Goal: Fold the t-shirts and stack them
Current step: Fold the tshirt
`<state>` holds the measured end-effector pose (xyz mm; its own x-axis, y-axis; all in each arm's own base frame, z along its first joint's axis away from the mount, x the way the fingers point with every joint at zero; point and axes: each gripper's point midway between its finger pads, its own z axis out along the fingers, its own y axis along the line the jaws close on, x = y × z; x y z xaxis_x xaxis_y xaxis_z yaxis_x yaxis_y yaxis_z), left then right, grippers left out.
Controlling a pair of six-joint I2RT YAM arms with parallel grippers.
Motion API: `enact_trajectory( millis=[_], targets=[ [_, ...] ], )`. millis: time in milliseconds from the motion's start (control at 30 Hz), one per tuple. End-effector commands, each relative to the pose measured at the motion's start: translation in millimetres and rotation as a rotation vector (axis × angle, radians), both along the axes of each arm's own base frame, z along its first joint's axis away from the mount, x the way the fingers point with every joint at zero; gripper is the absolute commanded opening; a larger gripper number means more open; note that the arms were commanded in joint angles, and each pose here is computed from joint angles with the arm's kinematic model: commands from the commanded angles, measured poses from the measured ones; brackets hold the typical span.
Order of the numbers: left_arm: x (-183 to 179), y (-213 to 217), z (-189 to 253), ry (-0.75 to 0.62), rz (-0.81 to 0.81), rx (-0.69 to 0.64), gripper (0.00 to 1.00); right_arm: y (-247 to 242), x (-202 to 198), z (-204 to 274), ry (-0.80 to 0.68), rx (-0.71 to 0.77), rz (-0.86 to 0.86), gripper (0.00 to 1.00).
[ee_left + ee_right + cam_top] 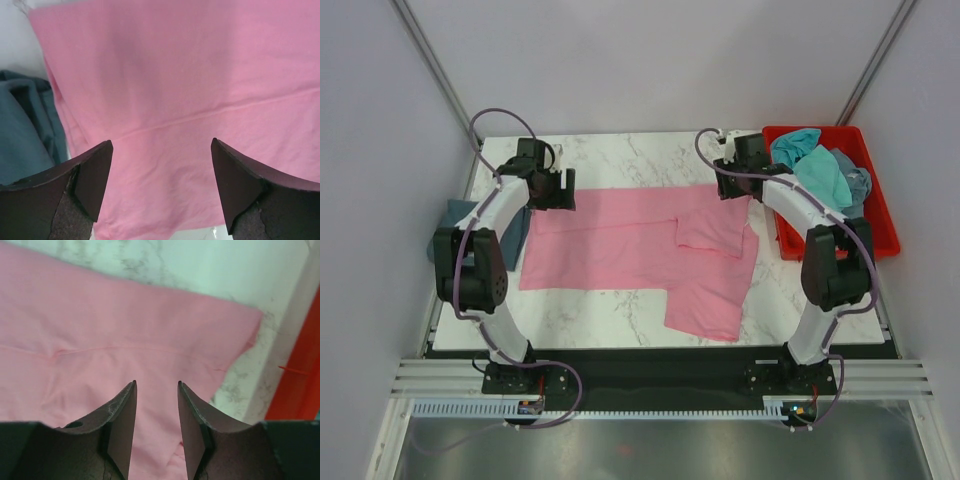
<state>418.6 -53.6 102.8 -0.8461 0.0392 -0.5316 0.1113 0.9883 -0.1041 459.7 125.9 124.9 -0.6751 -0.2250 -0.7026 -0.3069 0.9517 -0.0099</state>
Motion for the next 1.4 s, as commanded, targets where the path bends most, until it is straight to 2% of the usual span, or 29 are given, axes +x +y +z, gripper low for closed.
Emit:
enact_trajectory(
  millis=[0, 500, 833, 1000, 1033, 1300, 1367],
  targets=[
    [27, 15, 10, -0.059, 0.004, 0.106, 0.88, -19, 13, -24, 0.041, -0.007, -0.066, 0.46],
    [88, 58, -14, -0.063, 0.091, 0.344, 0.89, -68, 45, -57, 0.076, -0.015, -0.162, 0.47],
    [103, 73, -47, -0.023, 0.095, 0.430, 0.89, -72, 58, -77, 0.106, -0.005, -0.165, 0.47],
    [101, 72, -61, 0.005, 0.076, 0.419, 0.76, -73, 63, -88, 0.119, -0.014, -0.170, 0.49],
    [100, 71, -65, 0.012, 0.075, 0.415, 0.70, -75, 63, -90, 0.122, -0.020, -0.175, 0.49],
    [101, 69, -76, 0.034, 0.068, 0.390, 0.62, -91, 60, -104, 0.140, -0.093, -0.234, 0.50],
    [100, 68, -79, 0.043, 0.063, 0.381, 0.55, -94, 59, -105, 0.145, -0.108, -0.241, 0.48]
  ],
)
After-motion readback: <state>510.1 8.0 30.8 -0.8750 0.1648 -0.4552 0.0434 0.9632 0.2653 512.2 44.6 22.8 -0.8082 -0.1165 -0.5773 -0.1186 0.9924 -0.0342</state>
